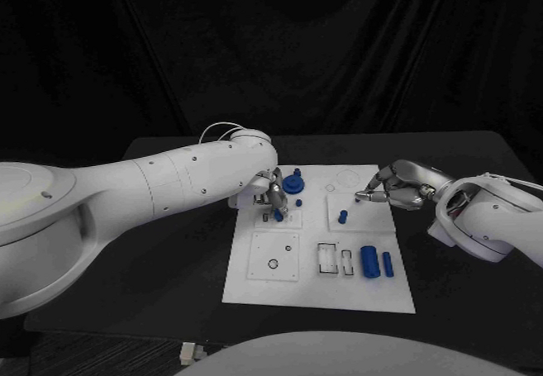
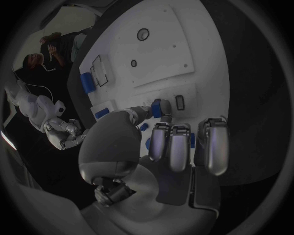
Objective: Assemble the parts on the task board
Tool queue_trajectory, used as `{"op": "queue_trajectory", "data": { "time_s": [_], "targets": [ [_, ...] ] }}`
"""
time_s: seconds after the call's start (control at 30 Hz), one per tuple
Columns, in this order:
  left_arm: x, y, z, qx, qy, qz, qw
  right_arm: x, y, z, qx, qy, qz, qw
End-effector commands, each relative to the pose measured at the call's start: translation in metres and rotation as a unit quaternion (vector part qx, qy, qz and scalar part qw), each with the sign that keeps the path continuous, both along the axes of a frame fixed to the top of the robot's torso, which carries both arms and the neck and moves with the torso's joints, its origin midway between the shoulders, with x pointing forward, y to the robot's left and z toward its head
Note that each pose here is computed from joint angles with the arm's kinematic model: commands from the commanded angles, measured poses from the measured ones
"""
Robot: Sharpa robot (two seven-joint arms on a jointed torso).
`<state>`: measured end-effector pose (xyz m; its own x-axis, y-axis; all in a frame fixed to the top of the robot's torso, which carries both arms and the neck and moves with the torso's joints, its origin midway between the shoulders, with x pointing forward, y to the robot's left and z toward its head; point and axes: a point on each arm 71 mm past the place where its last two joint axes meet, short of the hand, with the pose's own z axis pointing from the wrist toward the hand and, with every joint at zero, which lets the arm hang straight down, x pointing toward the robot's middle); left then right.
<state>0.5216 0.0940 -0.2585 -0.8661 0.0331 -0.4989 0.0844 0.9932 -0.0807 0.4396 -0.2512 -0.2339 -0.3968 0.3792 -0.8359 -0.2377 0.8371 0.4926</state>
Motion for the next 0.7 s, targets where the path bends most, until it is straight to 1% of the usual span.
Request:
{"op": "queue_trajectory", "data": {
  "time_s": [0.03,0.7],
  "targets": [
    [-0.0078,-0.0025,-0.0118,0.003,0.022,-0.011,1.000,-0.0003,-0.0007,-0.0011,-0.003,0.002,-0.005,1.000],
    [-0.0092,0.0009,-0.0162,0.020,0.031,-0.007,0.999,-0.0003,-0.0010,-0.0012,-0.003,0.002,-0.004,1.000]
  ]
}}
